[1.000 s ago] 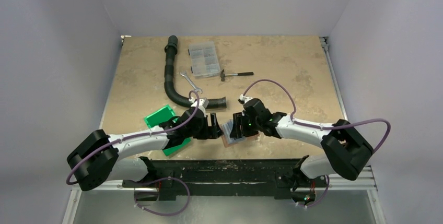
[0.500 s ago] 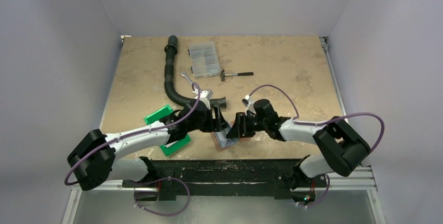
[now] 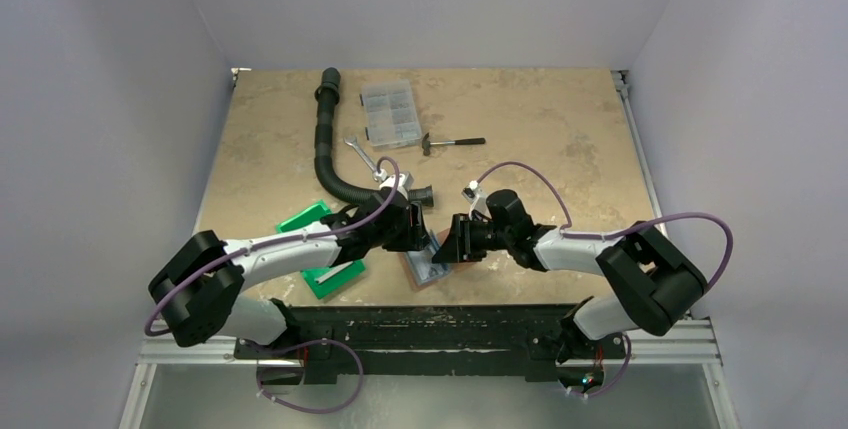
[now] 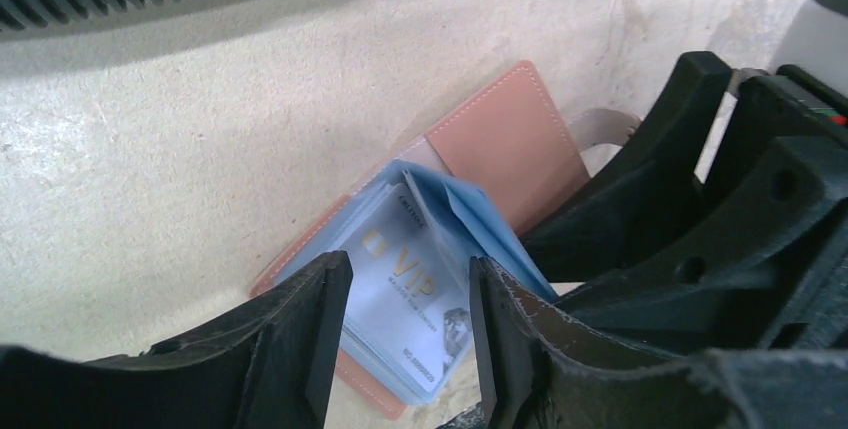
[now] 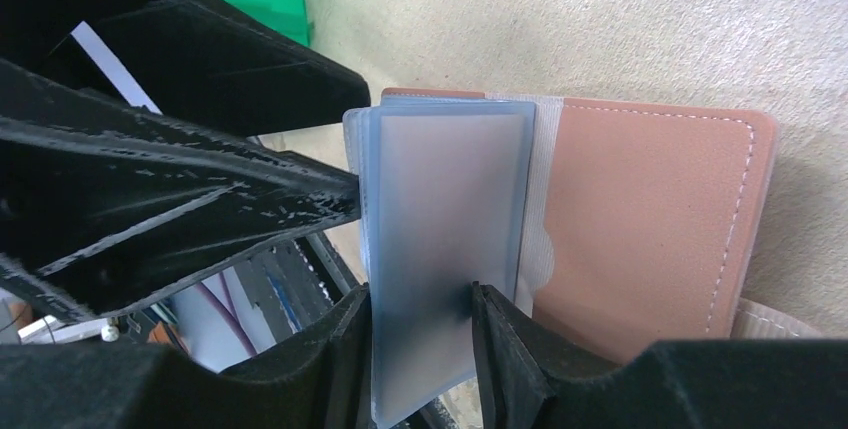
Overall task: Put the credit cards into the card holder
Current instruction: Open the card holder at the center of the board, then pick up the credit card from the storage box.
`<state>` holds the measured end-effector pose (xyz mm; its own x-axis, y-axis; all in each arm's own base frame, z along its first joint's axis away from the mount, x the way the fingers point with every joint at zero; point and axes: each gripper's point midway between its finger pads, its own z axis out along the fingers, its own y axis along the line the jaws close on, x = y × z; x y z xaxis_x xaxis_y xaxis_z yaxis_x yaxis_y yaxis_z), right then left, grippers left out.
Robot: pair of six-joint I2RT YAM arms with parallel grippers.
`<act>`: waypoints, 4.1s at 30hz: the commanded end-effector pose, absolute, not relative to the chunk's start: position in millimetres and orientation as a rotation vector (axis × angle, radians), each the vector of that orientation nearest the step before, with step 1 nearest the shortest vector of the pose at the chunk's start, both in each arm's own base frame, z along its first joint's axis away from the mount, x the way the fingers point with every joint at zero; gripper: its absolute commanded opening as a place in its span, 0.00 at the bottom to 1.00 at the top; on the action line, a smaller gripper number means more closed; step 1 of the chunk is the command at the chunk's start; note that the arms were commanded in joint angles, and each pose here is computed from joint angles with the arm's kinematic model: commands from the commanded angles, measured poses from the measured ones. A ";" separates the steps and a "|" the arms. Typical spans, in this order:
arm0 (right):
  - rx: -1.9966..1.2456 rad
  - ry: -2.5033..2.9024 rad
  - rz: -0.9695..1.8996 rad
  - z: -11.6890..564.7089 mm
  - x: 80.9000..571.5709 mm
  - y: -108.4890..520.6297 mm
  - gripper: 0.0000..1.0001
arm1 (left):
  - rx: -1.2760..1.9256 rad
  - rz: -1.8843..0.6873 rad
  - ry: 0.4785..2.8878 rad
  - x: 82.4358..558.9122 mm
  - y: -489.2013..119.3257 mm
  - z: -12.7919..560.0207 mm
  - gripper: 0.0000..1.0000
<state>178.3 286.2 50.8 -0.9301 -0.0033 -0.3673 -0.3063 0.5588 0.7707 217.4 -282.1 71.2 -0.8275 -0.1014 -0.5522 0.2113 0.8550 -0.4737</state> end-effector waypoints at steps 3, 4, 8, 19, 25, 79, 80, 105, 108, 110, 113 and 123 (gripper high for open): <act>-0.288 2.441 1.331 57.8 180.8 289.0 0.18 | 0.107 -0.635 2.421 232.8 -282.1 74.9 0.50; -0.290 2.444 1.329 57.4 180.5 288.9 0.20 | 0.109 -0.630 2.426 232.3 -281.9 72.3 0.49; -0.289 2.454 1.294 58.1 180.7 284.8 0.34 | 0.109 -0.610 2.443 232.0 -280.5 65.2 0.49; -0.314 2.470 1.042 66.2 194.1 259.4 0.89 | 0.117 -0.530 2.461 227.7 -263.9 56.9 0.49; -0.232 2.521 0.723 50.1 217.0 228.6 0.63 | 0.121 -0.505 2.477 224.5 -258.6 53.1 0.48; -0.303 2.385 1.045 113.1 203.4 261.9 0.53 | 0.264 -1.105 2.366 189.4 -334.8 104.6 0.56; -0.284 2.377 1.083 108.2 202.6 265.7 0.47 | 0.252 -1.073 2.390 188.5 -329.9 93.1 0.55; -0.245 2.375 0.482 117.4 255.3 207.9 0.60 | 0.082 -0.880 2.304 222.9 -255.4 157.9 0.80; -0.320 2.289 0.586 142.5 259.4 225.0 0.68 | 0.011 -0.617 2.355 236.5 -212.9 161.4 0.80; -0.420 2.211 0.743 159.7 252.4 249.0 0.76 | -0.003 -0.410 2.420 237.2 -181.3 160.6 0.82; -0.639 2.049 1.004 185.7 224.4 297.2 0.84 | -0.005 -0.296 2.433 233.3 -158.4 171.9 0.93; -0.579 2.022 1.400 164.9 177.6 403.3 0.78 | -0.105 -0.102 2.436 233.0 -108.0 203.9 0.95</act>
